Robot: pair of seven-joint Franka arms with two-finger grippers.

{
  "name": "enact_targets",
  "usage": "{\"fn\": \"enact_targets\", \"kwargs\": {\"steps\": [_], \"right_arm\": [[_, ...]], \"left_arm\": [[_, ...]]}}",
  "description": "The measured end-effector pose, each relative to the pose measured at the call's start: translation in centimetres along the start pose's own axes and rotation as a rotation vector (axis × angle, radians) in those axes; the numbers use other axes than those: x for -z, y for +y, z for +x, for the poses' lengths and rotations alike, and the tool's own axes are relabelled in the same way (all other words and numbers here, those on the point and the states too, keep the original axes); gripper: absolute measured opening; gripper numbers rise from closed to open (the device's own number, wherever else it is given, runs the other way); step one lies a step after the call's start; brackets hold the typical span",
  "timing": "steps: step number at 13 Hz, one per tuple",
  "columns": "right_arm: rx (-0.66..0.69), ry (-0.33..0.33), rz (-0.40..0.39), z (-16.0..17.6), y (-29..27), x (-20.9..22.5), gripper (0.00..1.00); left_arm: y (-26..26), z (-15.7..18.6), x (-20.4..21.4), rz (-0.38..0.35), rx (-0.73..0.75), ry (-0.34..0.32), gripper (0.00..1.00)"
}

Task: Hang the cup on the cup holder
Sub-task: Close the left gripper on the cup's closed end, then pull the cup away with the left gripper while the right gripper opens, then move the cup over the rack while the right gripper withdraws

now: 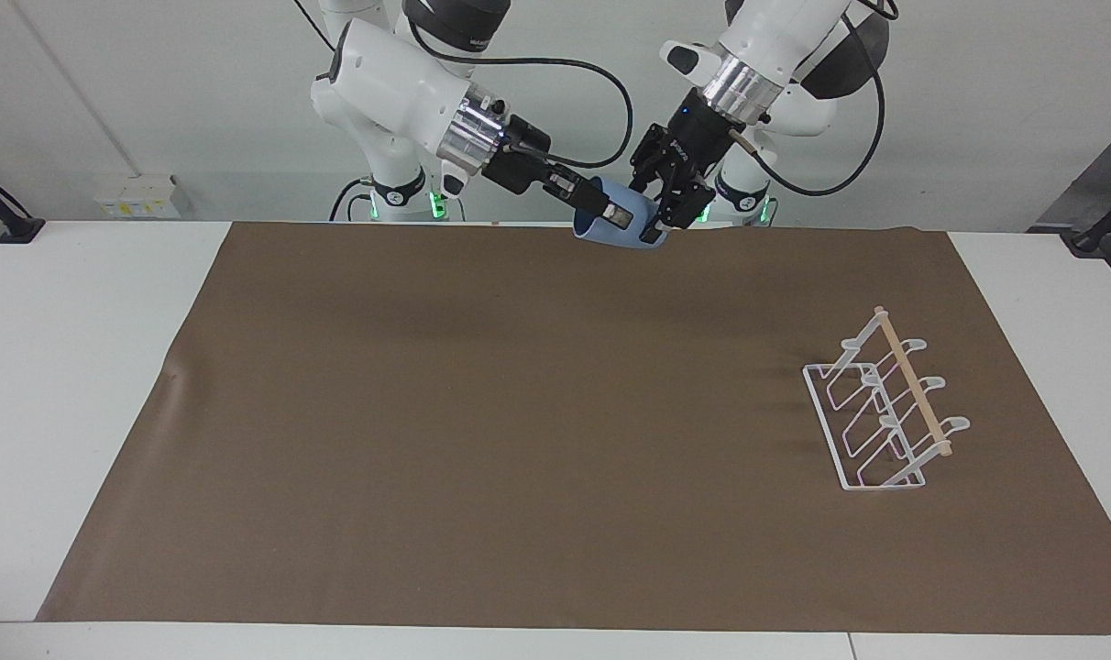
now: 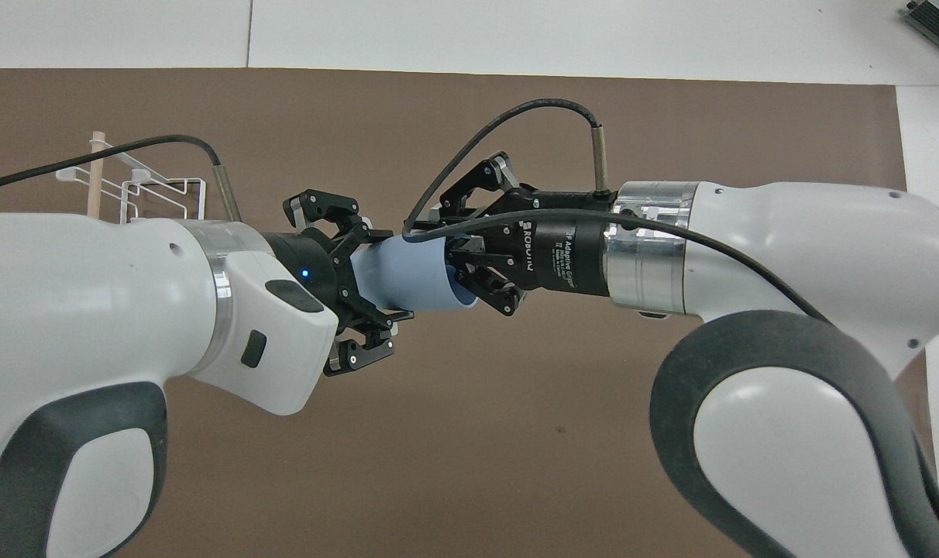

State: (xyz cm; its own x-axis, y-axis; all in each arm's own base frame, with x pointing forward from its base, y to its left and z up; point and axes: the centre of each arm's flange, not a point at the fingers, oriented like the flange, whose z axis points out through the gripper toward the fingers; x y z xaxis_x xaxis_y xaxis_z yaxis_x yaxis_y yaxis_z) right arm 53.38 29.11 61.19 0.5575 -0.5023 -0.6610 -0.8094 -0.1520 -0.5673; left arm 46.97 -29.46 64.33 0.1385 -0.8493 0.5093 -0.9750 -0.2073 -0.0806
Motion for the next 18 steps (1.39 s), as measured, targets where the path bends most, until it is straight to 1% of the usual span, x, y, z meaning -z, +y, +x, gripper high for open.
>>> {"fn": "enact_targets", "kwargs": {"steps": [1, 2, 3, 5, 7, 8, 9, 10, 12, 13, 14, 15, 16, 18], "right_arm": [[0.000, 0.000, 0.000, 0.0, 0.0, 0.0, 0.36], [0.000, 0.000, 0.000, 0.0, 0.0, 0.0, 0.36], [0.000, 0.000, 0.000, 0.0, 0.0, 0.0, 0.41], [0.000, 0.000, 0.000, 0.0, 0.0, 0.0, 0.42], [-0.001, 0.002, 0.003, 0.1, -0.1, 0.1, 0.41], [0.014, 0.003, 0.004, 0.1, -0.1, 0.2, 0.36], [0.059, 0.005, 0.005, 0.1, -0.2, 0.3, 0.34], [0.119, 0.009, 0.005, 0.2, -0.2, 0.4, 0.30], [0.281, 0.036, -0.012, 0.5, -0.3, 0.6, 0.30], [0.377, 0.060, -0.038, 0.7, -0.2, 0.7, 0.30], [0.488, 0.083, -0.083, 1.0, 0.0, 0.8, 0.30], [0.606, 0.105, -0.143, 1.4, 0.2, 0.9, 0.30], [0.727, 0.126, -0.218, 1.9, 0.6, 1.0, 0.30], [0.932, 0.170, -0.379, 2.7, 1.1, 1.5, 0.30]], "left_arm": [[-0.4, -0.5, 0.1, 0.004, 0.010, -0.003, 0.76], [-0.7, -0.8, 0.1, 0.008, 0.017, -0.006, 0.76], [-0.9, -1.0, 0.1, 0.012, 0.017, -0.013, 0.76], [-1.0, -1.3, 0.1, 0.032, -0.002, -0.047, 0.76], [-1.6, -2.1, 0.2, 0.059, -0.017, -0.091, 0.76], [-2.0, -2.8, 0.2, 0.072, -0.023, -0.126, 0.76], [-2.3, -3.7, 0.2, 0.076, -0.031, -0.178, 0.76], [-2.5, -4.5, 0.1, 0.068, -0.037, -0.235, 0.76], [-2.4, -6.0, 0.0, 0.058, -0.065, -0.364, 0.76], [-2.4, -6.6, 0.1, 0.070, -0.087, -0.431, 0.76], [-2.4, -7.0, 0.4, 0.086, -0.108, -0.492, 0.76], [-2.4, -7.4, 0.7, 0.097, -0.119, -0.533, 0.76], [-2.6, -7.7, 1.0, 0.115, -0.127, -0.562, 0.76], [-3.5, -8.9, 1.4, 0.169, -0.163, -0.653, 0.76]]}}
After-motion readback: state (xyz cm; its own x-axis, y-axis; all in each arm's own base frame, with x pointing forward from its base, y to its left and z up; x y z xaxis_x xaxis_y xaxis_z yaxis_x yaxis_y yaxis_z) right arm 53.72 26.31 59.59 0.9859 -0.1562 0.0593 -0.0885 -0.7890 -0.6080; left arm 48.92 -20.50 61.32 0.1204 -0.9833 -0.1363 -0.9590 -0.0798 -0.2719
